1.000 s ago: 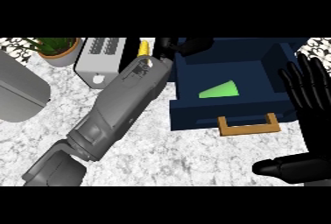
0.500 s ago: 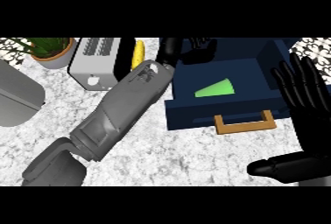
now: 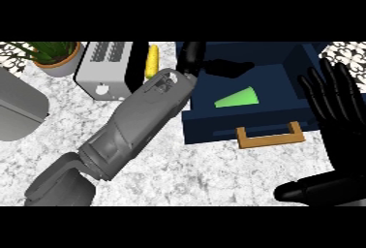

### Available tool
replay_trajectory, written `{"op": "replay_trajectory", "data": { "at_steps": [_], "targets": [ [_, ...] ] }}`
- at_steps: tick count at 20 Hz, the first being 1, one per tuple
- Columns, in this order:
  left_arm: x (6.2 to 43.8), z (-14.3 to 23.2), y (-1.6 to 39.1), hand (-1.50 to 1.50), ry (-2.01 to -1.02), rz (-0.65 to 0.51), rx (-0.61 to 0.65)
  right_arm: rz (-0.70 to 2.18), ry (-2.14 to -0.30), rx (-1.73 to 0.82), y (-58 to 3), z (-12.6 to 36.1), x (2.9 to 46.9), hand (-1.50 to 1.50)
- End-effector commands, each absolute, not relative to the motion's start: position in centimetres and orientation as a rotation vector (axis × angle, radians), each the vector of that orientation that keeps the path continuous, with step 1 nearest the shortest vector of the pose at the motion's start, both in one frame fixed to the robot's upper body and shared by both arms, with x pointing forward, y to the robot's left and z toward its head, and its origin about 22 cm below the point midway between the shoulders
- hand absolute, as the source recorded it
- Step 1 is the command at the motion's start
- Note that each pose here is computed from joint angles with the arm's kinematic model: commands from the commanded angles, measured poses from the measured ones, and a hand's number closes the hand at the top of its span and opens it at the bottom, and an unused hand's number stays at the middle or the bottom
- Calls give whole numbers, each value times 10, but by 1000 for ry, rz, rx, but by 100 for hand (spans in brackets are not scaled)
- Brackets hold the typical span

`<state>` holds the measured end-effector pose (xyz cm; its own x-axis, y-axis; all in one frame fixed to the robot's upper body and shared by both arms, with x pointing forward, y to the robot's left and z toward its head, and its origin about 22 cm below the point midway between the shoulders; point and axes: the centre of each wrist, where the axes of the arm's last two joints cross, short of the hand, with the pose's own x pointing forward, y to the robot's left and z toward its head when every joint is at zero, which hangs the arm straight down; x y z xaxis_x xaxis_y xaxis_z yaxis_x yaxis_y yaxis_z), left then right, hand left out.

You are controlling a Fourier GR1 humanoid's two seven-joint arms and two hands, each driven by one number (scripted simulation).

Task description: Pick up the cup, place it into the drawer and close the drawer

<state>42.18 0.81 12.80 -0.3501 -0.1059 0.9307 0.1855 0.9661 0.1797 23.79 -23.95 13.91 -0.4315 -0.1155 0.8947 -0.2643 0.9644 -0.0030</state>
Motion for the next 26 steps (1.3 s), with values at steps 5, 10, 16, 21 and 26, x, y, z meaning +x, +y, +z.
{"op": "replay_trajectory", "data": {
  "at_steps": [5, 10, 16, 21, 26],
  "targets": [
    [418, 154, -3, -150, -2001, -165, -278, 132, -1997, 325, -252, 138, 227, -150],
    [431, 158, 30, -150, -1952, -82, -332, 212, -2006, 335, -264, 156, 214, 150],
    [420, 142, 52, -150, -1958, 27, -317, 503, -1956, 200, -278, 148, 206, 150],
    [402, 142, 101, -150, -1926, 92, -295, 533, -1930, 92, -280, 147, 205, 150],
    [376, 128, 159, -150, -1915, 107, -254, 629, -1862, 40, -291, 135, 205, 150]
  ]
}}
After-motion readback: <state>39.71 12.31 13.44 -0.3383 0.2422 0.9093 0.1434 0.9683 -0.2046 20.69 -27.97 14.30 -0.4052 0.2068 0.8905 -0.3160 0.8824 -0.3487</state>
